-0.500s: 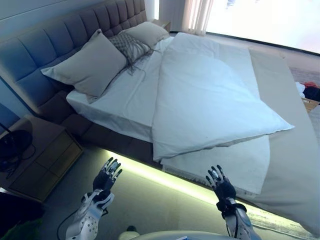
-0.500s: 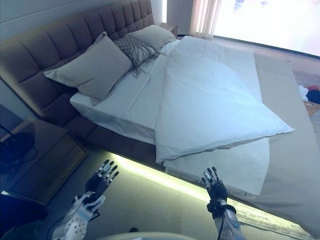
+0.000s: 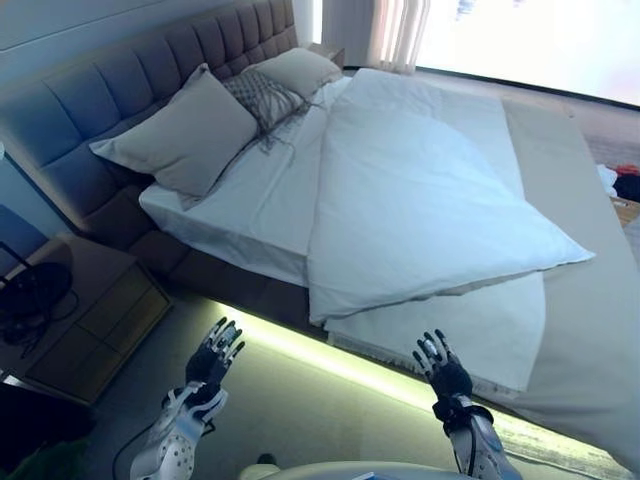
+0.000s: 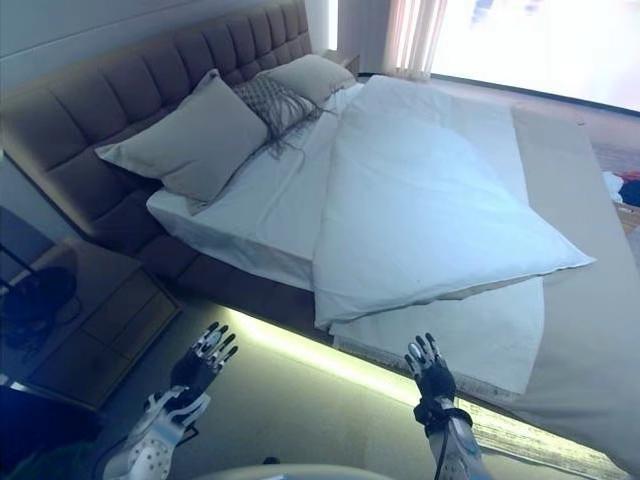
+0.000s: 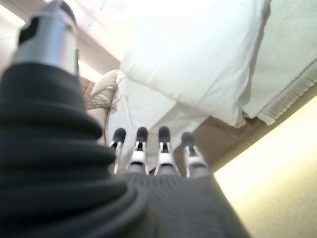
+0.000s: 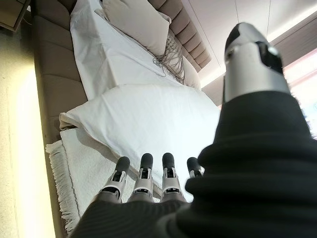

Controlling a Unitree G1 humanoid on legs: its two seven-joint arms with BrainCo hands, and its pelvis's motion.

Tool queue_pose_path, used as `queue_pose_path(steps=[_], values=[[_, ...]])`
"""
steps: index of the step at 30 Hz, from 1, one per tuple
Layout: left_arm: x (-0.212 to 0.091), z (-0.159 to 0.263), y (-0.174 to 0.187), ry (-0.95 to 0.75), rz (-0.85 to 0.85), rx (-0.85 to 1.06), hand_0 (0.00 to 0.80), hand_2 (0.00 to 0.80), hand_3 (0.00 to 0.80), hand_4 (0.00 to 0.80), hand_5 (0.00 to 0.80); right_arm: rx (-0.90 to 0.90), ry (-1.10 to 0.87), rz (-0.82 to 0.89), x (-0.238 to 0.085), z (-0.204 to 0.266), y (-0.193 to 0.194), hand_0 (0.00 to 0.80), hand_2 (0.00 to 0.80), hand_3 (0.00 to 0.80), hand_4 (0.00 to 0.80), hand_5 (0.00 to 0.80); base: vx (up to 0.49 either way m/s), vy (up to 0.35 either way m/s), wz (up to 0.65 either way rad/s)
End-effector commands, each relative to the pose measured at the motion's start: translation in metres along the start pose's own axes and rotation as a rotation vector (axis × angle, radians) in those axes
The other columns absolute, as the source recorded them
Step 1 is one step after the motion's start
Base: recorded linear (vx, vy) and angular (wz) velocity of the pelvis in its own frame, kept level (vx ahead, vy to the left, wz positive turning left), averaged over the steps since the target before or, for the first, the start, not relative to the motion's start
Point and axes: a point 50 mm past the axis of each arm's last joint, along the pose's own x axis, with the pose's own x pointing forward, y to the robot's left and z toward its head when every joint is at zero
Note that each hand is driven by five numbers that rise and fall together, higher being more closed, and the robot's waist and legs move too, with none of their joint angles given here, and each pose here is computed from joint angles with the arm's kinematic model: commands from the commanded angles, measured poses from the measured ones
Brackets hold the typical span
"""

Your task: Make the bed neatly

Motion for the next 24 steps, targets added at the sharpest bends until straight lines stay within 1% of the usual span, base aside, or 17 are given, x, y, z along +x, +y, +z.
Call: queue_pose_path(steps=[1,8,15,18,20,24], values=[[0.009,0.024,-0.007,-0.088,-0.065,0.038,0.0,0.0,0.0,0.0,0.0,0.02,-0.144,0.029,0.006,0.033,0.005,0.0,0.0,0.0,0.0,0.0,-0.005,-0.01,0.12],[0.013,0.028,-0.012,-0.123,-0.078,0.012,0.0,0.0,0.0,0.0,0.0,-0.004,-0.121,0.056,0.012,0.034,0.009,0.0,0.0,0.0,0.0,0.0,-0.003,-0.044,0.08],[0.006,0.013,-0.01,-0.091,-0.06,-0.017,0.0,0.0,0.0,0.0,0.0,-0.038,-0.079,0.054,0.009,0.033,0.004,0.0,0.0,0.0,0.0,0.0,0.014,-0.009,0.05],[0.003,0.011,-0.008,-0.074,-0.062,-0.059,0.0,0.0,0.0,0.0,0.0,-0.049,-0.093,0.034,0.01,0.033,0.004,0.0,0.0,0.0,0.0,0.0,0.035,0.118,0.16],[0.001,0.014,-0.005,-0.079,-0.071,-0.031,0.0,0.0,0.0,0.0,0.0,-0.004,-0.114,0.06,0.008,0.035,0.009,0.0,0.0,0.0,0.0,0.0,0.041,0.126,-0.02],[0.005,0.024,-0.004,-0.099,-0.062,0.038,0.0,0.0,0.0,0.0,0.0,-0.039,-0.139,0.098,0.006,0.031,0.021,0.0,0.0,0.0,0.0,0.0,0.005,-0.016,-0.02]])
